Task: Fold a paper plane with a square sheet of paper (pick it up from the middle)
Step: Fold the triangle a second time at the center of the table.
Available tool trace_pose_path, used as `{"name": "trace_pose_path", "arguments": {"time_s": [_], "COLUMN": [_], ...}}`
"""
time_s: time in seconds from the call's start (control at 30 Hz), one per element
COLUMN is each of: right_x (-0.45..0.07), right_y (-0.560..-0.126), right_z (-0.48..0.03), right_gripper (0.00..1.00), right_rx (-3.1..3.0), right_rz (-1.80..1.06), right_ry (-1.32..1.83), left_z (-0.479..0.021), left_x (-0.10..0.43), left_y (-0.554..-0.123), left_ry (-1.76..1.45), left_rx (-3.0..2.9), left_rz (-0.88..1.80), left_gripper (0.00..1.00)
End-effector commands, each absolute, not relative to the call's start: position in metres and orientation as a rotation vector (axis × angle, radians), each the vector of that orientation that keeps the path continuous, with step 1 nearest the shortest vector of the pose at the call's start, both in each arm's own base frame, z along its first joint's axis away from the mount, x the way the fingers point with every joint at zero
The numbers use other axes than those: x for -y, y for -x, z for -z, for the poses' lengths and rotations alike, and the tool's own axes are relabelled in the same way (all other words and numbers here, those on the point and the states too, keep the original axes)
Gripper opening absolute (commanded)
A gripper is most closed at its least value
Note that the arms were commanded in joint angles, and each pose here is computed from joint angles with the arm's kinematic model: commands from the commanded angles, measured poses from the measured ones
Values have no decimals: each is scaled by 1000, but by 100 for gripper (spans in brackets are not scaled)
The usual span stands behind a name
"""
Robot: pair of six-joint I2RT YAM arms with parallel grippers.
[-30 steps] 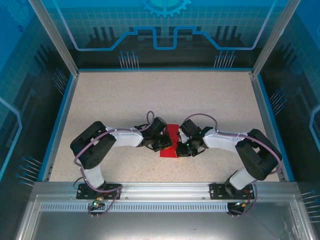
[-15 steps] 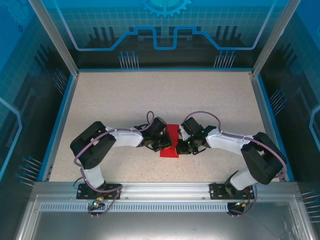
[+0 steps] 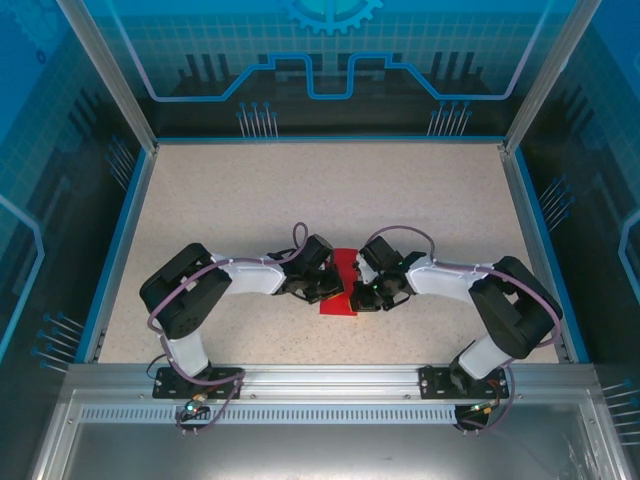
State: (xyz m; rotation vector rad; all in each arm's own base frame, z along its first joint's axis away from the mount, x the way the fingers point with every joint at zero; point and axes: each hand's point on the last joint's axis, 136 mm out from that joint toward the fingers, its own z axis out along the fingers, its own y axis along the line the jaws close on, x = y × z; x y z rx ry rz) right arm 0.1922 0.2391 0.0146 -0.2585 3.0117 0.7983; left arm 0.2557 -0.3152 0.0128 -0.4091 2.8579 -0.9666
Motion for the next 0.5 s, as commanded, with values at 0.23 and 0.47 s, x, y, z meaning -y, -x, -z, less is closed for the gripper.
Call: {"name": "trace_pose_path", "arguments": {"time_s": [0.23, 0.47], "right_x": [-215, -193], "right_y": [-173, -146], "right_z": [7, 10], "right_gripper": [0, 0], "right_rx": [-3110, -3164], "right_rz": [-687, -660], "right_ry": [244, 239], "left_z": [24, 28], "left_x": [280, 275], "left_y": [-227, -225], "left_ry": [508, 523], "left_rx": [-2993, -2997], "left_rz": [720, 685], "left_gripper": [2, 2]}}
